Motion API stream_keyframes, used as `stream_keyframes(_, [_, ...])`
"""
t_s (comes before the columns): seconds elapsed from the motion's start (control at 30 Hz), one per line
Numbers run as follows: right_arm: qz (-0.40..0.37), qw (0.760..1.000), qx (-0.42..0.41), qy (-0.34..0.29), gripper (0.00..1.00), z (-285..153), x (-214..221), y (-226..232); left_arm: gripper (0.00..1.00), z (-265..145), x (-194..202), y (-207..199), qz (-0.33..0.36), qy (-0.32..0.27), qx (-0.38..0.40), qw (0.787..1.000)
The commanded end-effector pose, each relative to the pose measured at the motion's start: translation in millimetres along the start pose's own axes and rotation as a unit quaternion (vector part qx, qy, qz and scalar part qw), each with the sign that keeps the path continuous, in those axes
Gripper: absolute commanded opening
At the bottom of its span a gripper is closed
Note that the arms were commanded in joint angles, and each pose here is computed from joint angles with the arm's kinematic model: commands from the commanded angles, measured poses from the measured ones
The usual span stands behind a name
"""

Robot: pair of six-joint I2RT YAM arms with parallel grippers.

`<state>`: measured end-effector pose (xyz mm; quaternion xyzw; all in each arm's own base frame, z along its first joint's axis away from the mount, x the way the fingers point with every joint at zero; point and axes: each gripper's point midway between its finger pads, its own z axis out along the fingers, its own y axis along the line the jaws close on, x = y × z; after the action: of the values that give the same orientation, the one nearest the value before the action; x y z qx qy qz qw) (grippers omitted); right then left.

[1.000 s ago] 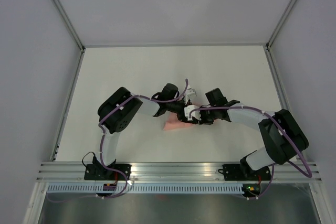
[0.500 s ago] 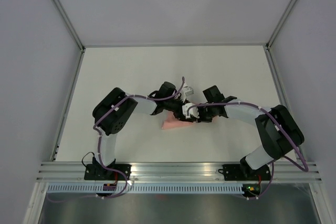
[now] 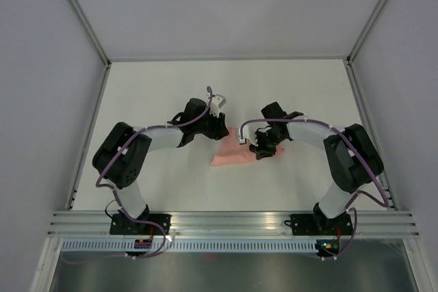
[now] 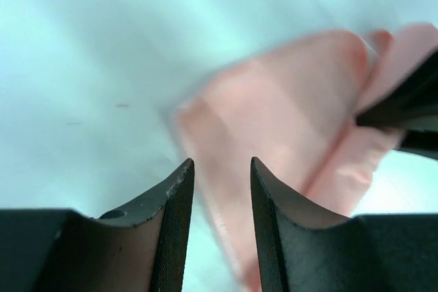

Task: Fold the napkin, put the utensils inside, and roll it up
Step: Roll the napkin at the center of the board.

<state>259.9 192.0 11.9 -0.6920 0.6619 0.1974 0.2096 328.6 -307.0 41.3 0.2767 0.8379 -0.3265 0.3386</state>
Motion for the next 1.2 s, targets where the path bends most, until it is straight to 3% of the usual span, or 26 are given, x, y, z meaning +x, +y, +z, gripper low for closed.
stream_keyframes(0.0, [0.086, 0.989, -0.102, 0.066, 0.00, 1.4, 37.3, 40.5, 0.43, -34.4, -63.2, 28.6, 0.014, -0.113, -0.114, 0.987])
stream_keyframes(0.07, [0.107, 0.981, -0.141, 0.075, 0.00, 3.1, 43.1, 48.5, 0.43, -57.1, -88.0, 30.2, 0.018, -0.168, -0.145, 0.975])
stream_keyframes(0.27, [0.156, 0.963, -0.207, 0.067, 0.00, 5.6, 42.4, 36.3, 0.45, -101.8, -107.2, 27.4, -0.006, -0.255, -0.182, 0.950])
stream_keyframes(0.3, [0.158, 0.964, -0.205, 0.061, 0.00, 4.8, 38.8, 26.4, 0.47, -116.7, -123.0, 16.8, 0.002, -0.294, -0.171, 0.940])
stream_keyframes(0.43, [0.187, 0.949, -0.242, 0.069, 0.00, 10.8, 43.5, 24.4, 0.54, -131.8, -112.1, -2.4, 0.054, -0.322, -0.177, 0.928])
stream_keyframes(0.67, [0.204, 0.943, -0.251, 0.074, 0.00, 18.4, 44.6, 13.3, 0.62, -124.8, -91.9, -67.4, 0.232, -0.311, -0.177, 0.905])
stream_keyframes(1.17, [0.228, 0.938, -0.249, 0.083, 0.00, 25.7, 49.8, 6.0, 0.64, -49.1, -2.7, -136.1, 0.426, -0.158, -0.064, 0.889])
